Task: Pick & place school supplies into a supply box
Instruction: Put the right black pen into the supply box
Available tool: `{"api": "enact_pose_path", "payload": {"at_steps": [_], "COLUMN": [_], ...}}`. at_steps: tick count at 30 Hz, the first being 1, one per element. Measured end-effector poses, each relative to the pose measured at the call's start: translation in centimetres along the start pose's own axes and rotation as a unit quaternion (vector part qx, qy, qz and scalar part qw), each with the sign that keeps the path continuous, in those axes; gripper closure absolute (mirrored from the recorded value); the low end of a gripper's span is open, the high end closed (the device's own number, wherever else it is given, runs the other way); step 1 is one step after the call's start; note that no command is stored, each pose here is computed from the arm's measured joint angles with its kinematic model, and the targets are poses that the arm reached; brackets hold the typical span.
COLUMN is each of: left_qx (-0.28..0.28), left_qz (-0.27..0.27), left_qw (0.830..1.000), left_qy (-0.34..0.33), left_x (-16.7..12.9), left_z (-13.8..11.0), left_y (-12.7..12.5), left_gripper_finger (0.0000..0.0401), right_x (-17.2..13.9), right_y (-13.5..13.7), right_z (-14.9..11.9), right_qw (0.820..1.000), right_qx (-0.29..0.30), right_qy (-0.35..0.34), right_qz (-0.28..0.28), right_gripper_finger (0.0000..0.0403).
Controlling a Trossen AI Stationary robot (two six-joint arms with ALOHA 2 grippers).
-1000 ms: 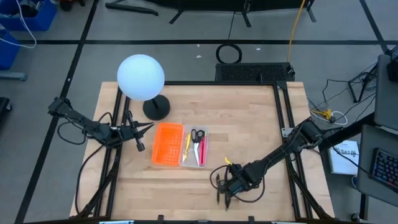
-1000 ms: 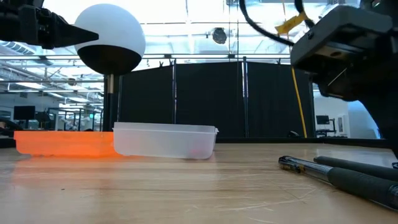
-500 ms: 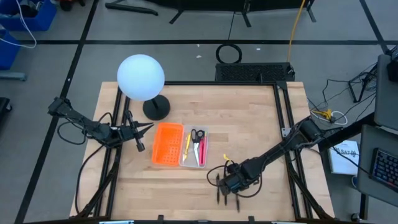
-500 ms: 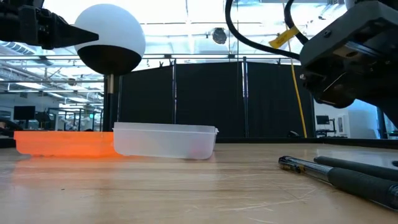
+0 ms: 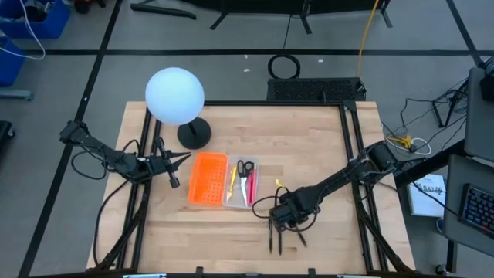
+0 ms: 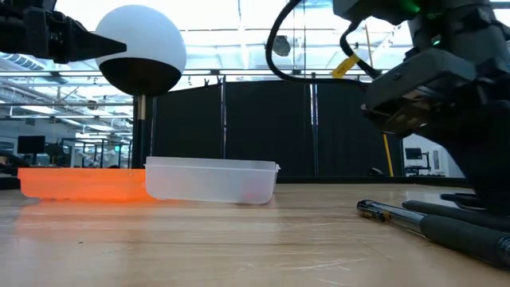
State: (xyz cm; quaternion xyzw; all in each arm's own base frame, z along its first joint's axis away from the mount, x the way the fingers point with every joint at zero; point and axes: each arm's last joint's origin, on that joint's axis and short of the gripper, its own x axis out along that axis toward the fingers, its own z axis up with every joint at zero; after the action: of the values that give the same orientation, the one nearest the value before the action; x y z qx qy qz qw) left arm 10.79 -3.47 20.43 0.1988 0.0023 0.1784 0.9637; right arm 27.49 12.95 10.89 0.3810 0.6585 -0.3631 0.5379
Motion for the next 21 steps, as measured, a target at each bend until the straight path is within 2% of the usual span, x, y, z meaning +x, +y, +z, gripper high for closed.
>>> {"api": "enact_pose_path", "payload": {"at_steps": [3, 7, 12, 18, 21], "left_qx": [0.002, 0.001, 0.000, -0.010, -0.012], "left_qz": [0.000, 0.000, 0.000, 0.000, 0.000], "left_qw": [1.000, 1.000, 1.000, 1.000, 1.000], "left_qy": [0.001, 0.001, 0.001, 0.001, 0.001], "left_x": [0.0, 0.0, 0.0, 0.0, 0.0], "left_z": [0.0, 0.0, 0.0, 0.0, 0.0], "left_y": [0.0, 0.0, 0.0, 0.0, 0.0], "left_gripper_finger": [0.0366, 0.0366, 0.0366, 0.0366, 0.0366], "right_x": [-0.2, -1.8, -4.8, -9.2, -11.5], "right_y": [0.3, 0.7, -0.2, -1.3, -1.7], "right_z": [0.1, 0.2, 0.5, 0.2, 0.5], "right_qw": [1.000, 0.997, 0.990, 0.965, 0.940], "right_qx": [-0.018, -0.023, 0.008, 0.040, 0.058], "right_qy": [-0.003, -0.005, -0.072, -0.148, -0.186], "right_qz": [0.018, 0.074, 0.125, 0.213, 0.281], "right_gripper_finger": [0.0376, 0.0377, 0.0373, 0.0377, 0.0375]}}
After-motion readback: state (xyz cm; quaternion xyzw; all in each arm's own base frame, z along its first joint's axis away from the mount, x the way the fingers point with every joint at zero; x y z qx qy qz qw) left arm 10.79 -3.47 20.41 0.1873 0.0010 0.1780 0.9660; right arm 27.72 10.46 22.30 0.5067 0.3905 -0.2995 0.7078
